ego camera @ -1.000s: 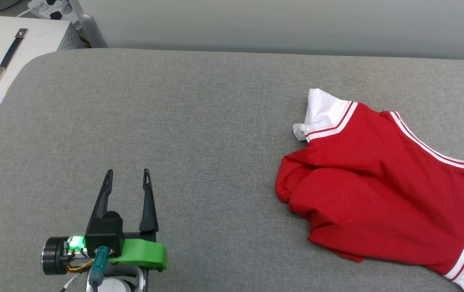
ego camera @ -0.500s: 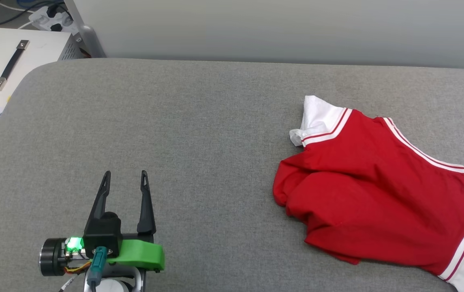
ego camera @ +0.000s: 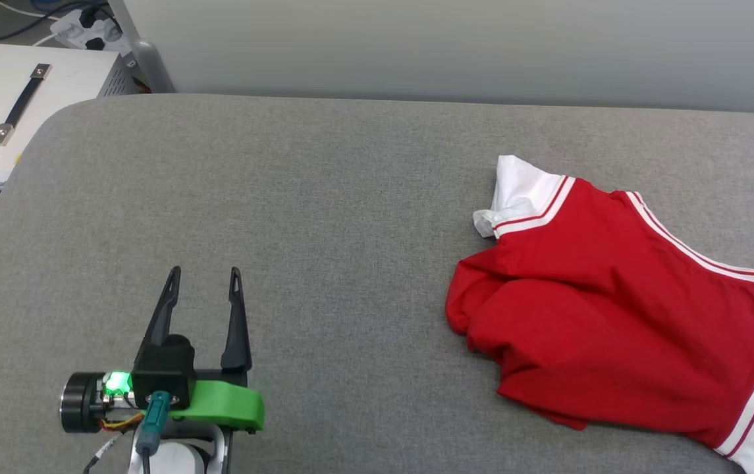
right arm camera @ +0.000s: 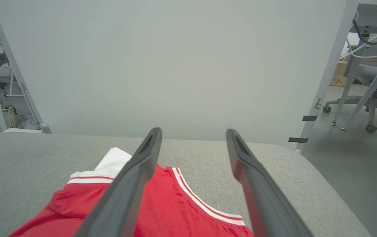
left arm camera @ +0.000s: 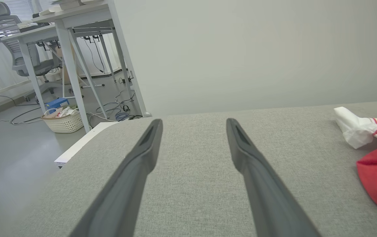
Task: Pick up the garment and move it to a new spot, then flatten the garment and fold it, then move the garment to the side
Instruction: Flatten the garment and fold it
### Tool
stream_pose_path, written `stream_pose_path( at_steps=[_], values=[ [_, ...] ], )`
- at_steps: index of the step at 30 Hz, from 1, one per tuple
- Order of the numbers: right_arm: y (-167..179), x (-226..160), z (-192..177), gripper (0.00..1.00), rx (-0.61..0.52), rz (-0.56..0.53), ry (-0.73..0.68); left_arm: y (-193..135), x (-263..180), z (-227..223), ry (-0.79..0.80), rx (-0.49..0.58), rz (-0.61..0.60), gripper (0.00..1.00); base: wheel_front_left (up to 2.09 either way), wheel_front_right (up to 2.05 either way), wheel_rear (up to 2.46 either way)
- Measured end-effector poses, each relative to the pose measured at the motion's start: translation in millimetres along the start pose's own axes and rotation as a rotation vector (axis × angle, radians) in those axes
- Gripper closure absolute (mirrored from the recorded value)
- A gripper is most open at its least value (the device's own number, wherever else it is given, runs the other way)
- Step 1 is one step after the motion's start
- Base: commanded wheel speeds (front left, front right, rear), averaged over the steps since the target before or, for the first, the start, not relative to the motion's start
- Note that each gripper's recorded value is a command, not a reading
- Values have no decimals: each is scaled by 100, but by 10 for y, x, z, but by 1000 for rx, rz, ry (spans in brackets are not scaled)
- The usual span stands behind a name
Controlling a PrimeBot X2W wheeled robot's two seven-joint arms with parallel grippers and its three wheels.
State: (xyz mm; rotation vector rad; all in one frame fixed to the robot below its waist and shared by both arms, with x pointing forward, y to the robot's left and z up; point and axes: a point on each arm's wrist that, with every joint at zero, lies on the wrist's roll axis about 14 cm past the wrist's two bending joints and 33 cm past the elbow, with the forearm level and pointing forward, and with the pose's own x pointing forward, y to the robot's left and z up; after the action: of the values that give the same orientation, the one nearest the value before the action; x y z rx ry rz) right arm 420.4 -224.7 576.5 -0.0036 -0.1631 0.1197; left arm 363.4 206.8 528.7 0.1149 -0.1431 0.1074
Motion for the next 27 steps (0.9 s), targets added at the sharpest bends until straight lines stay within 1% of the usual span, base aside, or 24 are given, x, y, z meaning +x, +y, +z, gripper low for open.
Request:
stream_pose_path(
  at_steps=[2,5,12,13,16,19,23,27],
  values=[
    [65,5,87,0,13,-2,-34,-6,55,49,-18,2,-15,0,0,0,0],
    [143,-22,94,0,43,-10,-41,-68,177,151,-54,-4,-68,0,0,0,0],
    [284,-76,-46,0,71,-2,-2,-419,712,471,-158,-1,-289,0,0,0,0],
    [303,-94,-128,0,80,-2,21,-630,991,566,-161,-14,-372,0,0,0,0],
    [299,-99,-200,0,80,-5,36,-934,1258,610,-118,-34,-468,0,0,0,0],
    [288,-77,-238,0,80,-10,37,-1308,1399,598,-56,-45,-593,0,0,0,0],
    [249,-45,-330,0,80,-22,50,-1719,1551,548,50,-61,-724,0,0,0,0],
    [199,-23,-418,0,77,-38,60,-2098,1595,250,305,-100,-839,0,0,0,0]
  ],
)
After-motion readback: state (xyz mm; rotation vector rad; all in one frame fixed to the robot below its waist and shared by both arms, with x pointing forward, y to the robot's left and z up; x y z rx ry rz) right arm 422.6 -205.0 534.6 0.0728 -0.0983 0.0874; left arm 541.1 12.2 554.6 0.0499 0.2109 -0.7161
